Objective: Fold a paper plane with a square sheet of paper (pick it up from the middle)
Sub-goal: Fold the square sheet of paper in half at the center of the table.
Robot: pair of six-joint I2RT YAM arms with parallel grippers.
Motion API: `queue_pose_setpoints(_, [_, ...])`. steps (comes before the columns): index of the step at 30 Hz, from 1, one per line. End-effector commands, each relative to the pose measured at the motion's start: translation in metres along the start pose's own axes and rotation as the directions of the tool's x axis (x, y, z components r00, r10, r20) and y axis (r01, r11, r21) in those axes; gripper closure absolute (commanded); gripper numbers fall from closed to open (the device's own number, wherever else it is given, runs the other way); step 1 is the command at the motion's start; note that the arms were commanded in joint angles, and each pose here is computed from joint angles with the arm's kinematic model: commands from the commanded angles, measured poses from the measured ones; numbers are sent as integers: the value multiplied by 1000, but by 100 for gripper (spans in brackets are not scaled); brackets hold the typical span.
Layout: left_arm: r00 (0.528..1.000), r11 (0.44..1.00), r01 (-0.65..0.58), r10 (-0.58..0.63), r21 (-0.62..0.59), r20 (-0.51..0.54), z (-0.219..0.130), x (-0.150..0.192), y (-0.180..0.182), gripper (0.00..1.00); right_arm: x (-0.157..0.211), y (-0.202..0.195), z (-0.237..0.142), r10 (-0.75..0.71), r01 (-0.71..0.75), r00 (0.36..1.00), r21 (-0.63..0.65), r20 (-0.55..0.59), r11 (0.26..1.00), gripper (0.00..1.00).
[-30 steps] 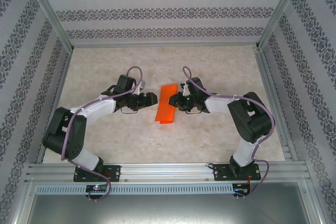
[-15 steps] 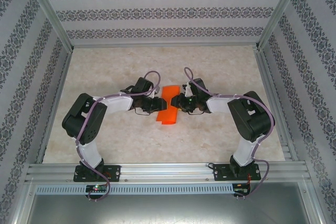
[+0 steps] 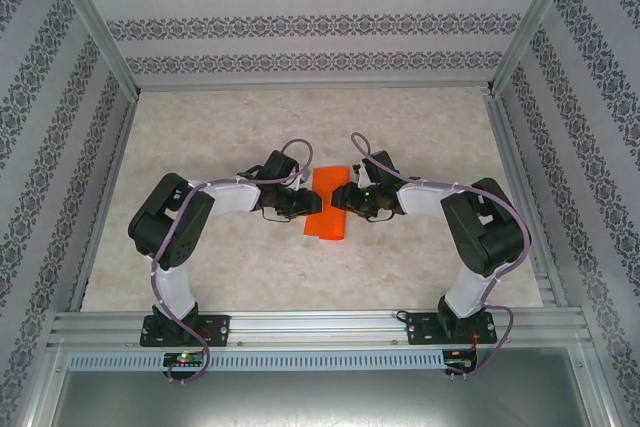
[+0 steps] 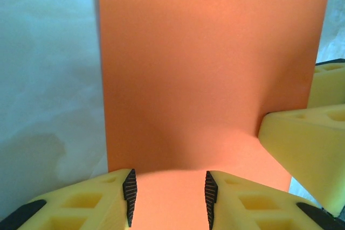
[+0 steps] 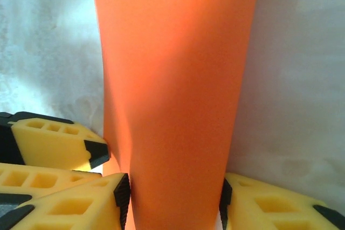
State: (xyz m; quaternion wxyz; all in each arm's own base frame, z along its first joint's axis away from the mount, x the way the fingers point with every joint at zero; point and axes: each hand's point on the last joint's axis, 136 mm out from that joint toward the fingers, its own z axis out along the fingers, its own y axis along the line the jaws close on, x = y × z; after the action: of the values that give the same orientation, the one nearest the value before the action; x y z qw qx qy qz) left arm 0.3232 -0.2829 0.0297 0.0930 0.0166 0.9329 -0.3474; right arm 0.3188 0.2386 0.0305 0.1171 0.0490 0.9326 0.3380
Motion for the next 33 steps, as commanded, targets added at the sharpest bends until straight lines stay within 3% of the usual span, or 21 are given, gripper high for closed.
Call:
queue_pose_setpoints(1, [1000, 1000, -10, 10, 12, -14, 10, 2, -6, 58, -6, -5, -10, -58, 56, 998, 82, 22, 995, 48])
queue_pose_setpoints(8, [1000, 999, -19, 19, 33, -22, 13, 1, -13, 58, -12, 1, -14, -94, 90, 995, 108, 33, 990, 46])
queue_pose_setpoints(25, [999, 995, -47, 48, 91, -17, 1, -4, -39, 55, -4, -21, -22, -111, 110, 994, 187, -7, 976, 57])
queue_pose_setpoints(33, [996, 995, -93, 93, 38, 6, -16, -11, -43, 54, -2, -27, -23, -121, 124, 992, 201, -25, 972, 62])
